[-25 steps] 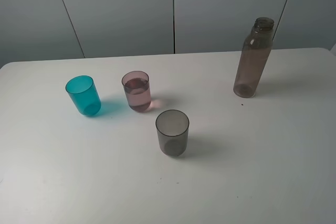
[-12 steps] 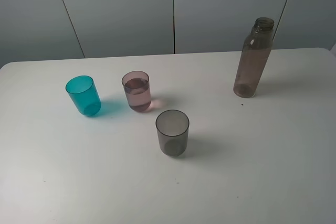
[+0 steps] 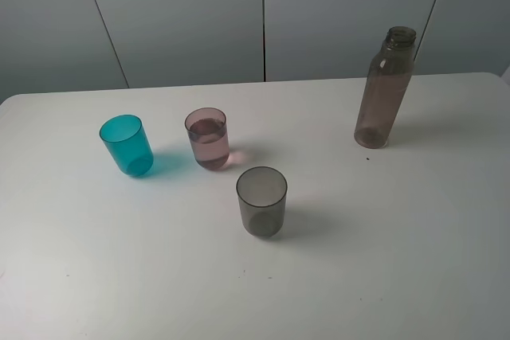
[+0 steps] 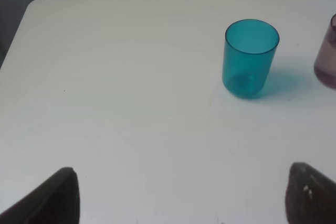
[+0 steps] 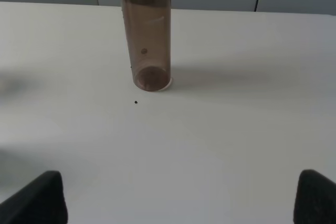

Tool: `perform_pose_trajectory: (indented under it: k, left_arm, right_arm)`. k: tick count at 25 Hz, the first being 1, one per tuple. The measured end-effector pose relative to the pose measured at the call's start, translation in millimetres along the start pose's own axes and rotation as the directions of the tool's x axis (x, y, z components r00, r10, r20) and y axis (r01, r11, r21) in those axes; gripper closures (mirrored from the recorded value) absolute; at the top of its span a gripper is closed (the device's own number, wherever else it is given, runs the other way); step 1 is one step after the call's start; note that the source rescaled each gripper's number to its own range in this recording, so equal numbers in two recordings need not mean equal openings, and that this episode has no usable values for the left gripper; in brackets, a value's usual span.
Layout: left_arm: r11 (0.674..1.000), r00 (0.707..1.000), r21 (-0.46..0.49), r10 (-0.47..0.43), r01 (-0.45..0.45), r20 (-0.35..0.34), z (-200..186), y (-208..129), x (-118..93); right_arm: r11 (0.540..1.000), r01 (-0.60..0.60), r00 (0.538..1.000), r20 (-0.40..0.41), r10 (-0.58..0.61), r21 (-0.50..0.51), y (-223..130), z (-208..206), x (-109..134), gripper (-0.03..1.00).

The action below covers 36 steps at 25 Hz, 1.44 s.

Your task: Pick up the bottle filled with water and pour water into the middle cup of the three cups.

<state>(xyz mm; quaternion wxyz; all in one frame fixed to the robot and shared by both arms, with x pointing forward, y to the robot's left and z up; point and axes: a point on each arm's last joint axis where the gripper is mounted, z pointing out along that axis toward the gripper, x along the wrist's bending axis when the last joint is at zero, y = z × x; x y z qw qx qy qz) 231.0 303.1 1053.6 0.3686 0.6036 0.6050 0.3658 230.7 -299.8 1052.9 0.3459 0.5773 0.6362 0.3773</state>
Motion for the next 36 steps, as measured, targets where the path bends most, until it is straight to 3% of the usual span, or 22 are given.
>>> perform_pose_trajectory:
  k: [36]
  left_arm:
    - [1.0,1.0,0.0,0.0,0.0,0.0,0.0,0.0,0.0]
  right_arm:
    - [1.0,-0.006,1.0,0.0,0.006,0.0,0.0,0.0,0.0,0.18]
